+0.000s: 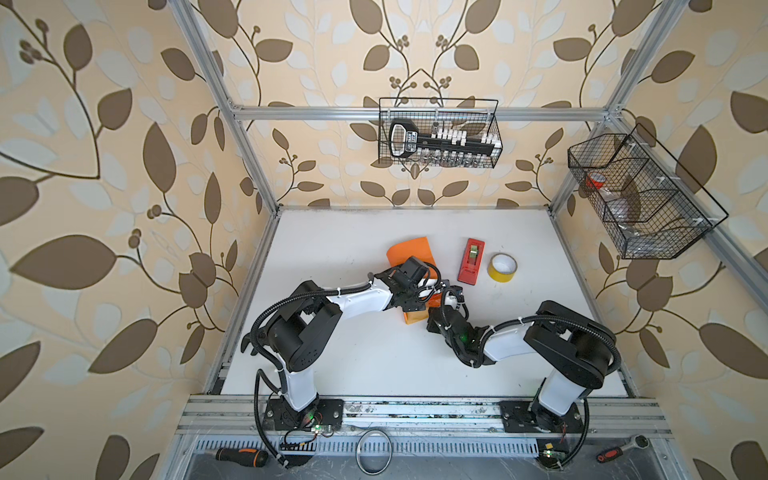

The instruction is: Wrap the gift box in paper

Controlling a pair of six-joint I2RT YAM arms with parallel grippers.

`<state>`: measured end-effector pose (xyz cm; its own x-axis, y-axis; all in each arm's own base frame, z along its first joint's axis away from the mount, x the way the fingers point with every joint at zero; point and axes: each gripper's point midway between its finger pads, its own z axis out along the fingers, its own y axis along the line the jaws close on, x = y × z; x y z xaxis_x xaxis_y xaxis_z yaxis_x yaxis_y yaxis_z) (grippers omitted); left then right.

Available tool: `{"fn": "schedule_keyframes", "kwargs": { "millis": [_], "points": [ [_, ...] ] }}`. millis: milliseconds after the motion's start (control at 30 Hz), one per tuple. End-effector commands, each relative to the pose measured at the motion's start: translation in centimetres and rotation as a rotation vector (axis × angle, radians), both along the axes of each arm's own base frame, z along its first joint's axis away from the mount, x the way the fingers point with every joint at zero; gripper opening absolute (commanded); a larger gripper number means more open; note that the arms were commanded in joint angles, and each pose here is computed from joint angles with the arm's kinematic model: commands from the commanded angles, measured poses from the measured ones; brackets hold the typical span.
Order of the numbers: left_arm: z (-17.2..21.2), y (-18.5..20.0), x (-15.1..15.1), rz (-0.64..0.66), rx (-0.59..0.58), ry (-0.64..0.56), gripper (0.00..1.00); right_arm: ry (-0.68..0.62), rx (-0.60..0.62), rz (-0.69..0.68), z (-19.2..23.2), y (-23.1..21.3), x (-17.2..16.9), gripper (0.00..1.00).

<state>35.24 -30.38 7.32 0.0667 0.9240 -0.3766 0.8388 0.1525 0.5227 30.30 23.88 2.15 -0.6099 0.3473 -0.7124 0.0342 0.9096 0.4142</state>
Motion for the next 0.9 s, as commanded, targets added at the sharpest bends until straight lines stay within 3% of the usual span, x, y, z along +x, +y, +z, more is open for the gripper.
{"fn": "schedule_keyframes", "kwargs": {
  "millis": [0, 667, 867],
  "points": [
    [-2.0, 0.2, -1.8, -0.053, 0.054, 0.082, 0.93, 0.083, -0.069, -0.024, -2.3, -2.3, -1.6, 0.2],
    [-2.2, 0.2, -1.8, -0.052, 0.059, 0.081, 0.93, 0.04, 0.155, -0.005, -0.6, -4.2, -2.6, 0.19],
    [-2.4, 0.2, -1.7, -0.053, 0.063, 0.082, 0.93, 0.019, 0.249, 0.132, 0.6, -3.8, -2.7, 0.23]
  ]
}}
